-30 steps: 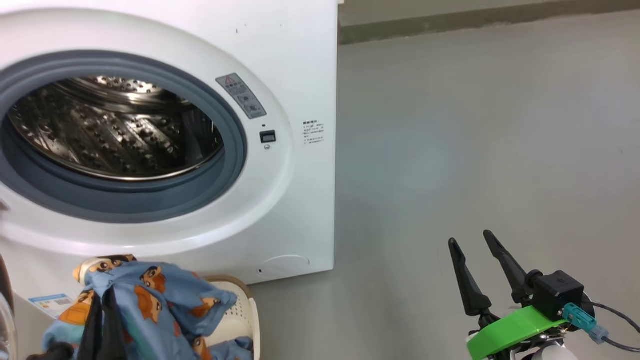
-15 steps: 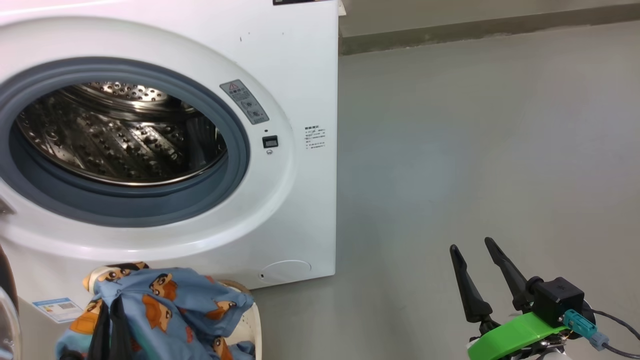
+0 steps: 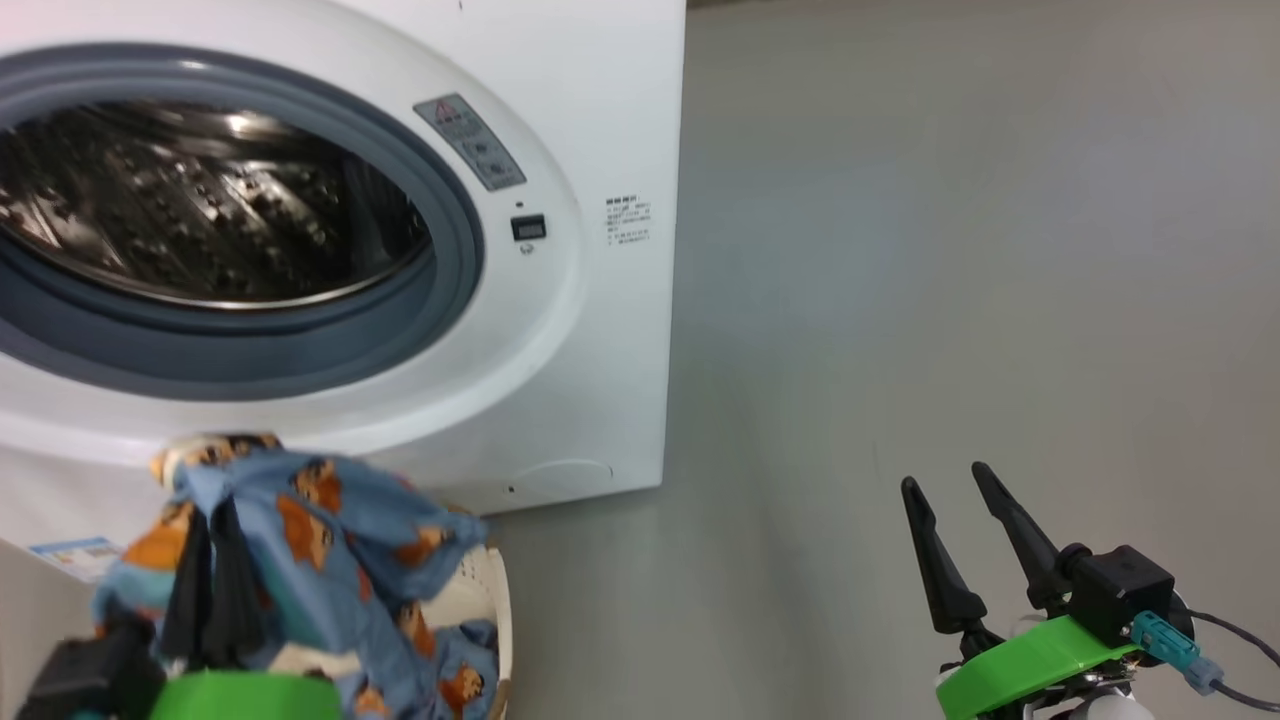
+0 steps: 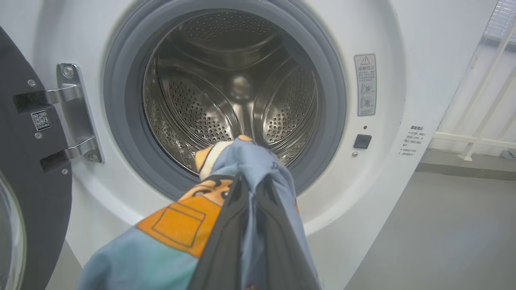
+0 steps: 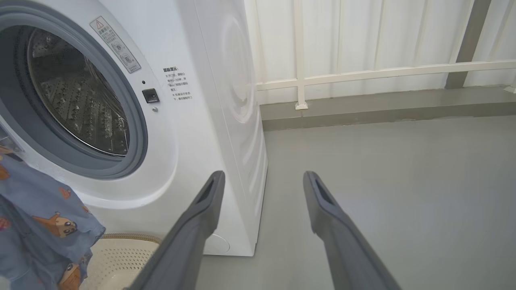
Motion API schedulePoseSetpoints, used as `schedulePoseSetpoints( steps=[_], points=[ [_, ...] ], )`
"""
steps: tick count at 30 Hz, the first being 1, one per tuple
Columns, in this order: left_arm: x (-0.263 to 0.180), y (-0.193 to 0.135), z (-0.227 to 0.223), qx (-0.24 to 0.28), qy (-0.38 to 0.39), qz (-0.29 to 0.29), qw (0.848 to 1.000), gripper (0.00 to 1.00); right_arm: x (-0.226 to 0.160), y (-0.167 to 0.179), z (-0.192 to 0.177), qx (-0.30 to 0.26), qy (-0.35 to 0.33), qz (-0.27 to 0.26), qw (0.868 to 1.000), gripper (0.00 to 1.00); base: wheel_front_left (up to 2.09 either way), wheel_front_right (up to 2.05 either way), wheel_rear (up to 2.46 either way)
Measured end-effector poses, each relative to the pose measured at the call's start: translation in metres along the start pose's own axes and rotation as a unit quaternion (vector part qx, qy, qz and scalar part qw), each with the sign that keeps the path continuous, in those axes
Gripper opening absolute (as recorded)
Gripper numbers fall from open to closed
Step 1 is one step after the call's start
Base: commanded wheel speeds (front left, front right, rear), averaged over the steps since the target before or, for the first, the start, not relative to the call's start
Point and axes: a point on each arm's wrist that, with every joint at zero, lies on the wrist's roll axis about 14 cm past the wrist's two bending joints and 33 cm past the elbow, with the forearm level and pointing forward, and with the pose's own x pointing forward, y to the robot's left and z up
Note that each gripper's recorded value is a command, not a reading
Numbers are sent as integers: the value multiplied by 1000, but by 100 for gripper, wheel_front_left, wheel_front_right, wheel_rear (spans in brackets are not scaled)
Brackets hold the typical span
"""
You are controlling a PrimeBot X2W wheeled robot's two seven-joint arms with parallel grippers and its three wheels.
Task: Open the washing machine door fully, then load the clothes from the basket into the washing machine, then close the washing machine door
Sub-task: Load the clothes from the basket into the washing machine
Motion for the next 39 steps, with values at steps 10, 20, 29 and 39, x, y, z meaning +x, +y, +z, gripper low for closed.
schedulePoseSetpoints(
  steps=[10,20,29,39],
  points=[
    [85,0,14,-14,-63,-5,998,0,41,2,-24,-4,23,12,1000,100,0,0,0],
    [159,10,-10,0,-78,-8,997,0,66,-7,-63,0,63,6,998,100,0,0,0],
    [203,15,-80,13,-12,-22,1000,0,75,-16,-98,5,99,-3,995,100,0,0,0],
    [248,19,-154,1,100,-31,995,0,72,-29,-128,6,134,-20,991,100,0,0,0]
  ],
)
